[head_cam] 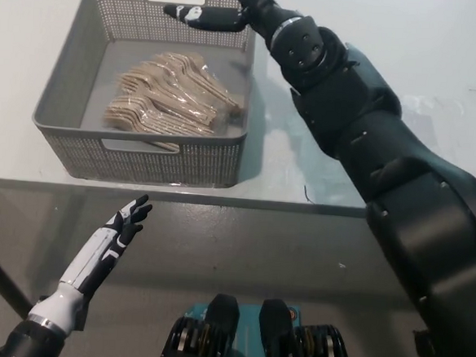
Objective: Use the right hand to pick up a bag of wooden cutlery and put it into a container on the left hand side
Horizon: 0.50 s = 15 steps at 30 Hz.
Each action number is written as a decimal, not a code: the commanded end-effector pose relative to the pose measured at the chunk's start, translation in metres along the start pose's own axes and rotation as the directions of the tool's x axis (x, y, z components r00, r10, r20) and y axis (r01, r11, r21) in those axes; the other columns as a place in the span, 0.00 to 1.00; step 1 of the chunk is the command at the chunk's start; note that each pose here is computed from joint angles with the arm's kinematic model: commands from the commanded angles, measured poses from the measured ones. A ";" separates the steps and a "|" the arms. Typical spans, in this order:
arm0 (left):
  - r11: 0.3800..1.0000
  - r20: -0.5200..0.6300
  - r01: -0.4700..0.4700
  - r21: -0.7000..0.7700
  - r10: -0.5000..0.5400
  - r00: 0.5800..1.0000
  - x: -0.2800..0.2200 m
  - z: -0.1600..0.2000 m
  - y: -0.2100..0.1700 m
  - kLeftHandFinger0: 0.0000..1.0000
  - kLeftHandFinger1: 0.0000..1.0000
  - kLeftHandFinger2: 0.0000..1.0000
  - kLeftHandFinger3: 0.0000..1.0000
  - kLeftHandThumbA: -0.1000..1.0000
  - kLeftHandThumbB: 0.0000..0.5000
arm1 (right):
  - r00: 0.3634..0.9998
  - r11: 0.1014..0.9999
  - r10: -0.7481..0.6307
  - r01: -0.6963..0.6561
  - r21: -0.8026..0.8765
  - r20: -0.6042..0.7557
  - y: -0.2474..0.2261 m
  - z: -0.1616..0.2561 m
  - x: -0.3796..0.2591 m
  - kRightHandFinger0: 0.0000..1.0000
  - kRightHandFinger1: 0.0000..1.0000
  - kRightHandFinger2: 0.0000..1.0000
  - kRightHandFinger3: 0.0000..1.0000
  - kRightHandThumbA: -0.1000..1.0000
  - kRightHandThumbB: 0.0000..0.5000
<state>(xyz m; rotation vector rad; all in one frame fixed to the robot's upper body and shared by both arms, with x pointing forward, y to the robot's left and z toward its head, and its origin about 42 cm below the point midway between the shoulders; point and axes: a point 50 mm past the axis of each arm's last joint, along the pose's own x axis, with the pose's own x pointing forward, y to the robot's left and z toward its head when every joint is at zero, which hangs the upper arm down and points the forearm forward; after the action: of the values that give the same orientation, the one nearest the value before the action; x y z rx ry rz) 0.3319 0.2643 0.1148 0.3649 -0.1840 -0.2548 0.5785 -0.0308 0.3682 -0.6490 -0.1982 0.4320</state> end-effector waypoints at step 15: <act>0.999 0.057 0.004 0.034 -0.006 0.998 0.012 0.012 0.014 1.00 1.00 1.00 1.00 1.00 0.42 | 0.936 0.976 -0.217 0.211 0.052 0.277 -0.137 0.047 -0.032 1.00 1.00 1.00 1.00 0.92 0.96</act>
<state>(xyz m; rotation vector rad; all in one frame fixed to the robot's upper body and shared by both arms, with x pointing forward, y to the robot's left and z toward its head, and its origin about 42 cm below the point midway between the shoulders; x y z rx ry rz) 0.3355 0.2631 0.1178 0.3679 -0.1894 -0.2634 0.5915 -0.0871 0.4233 -0.6239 -0.3404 0.3305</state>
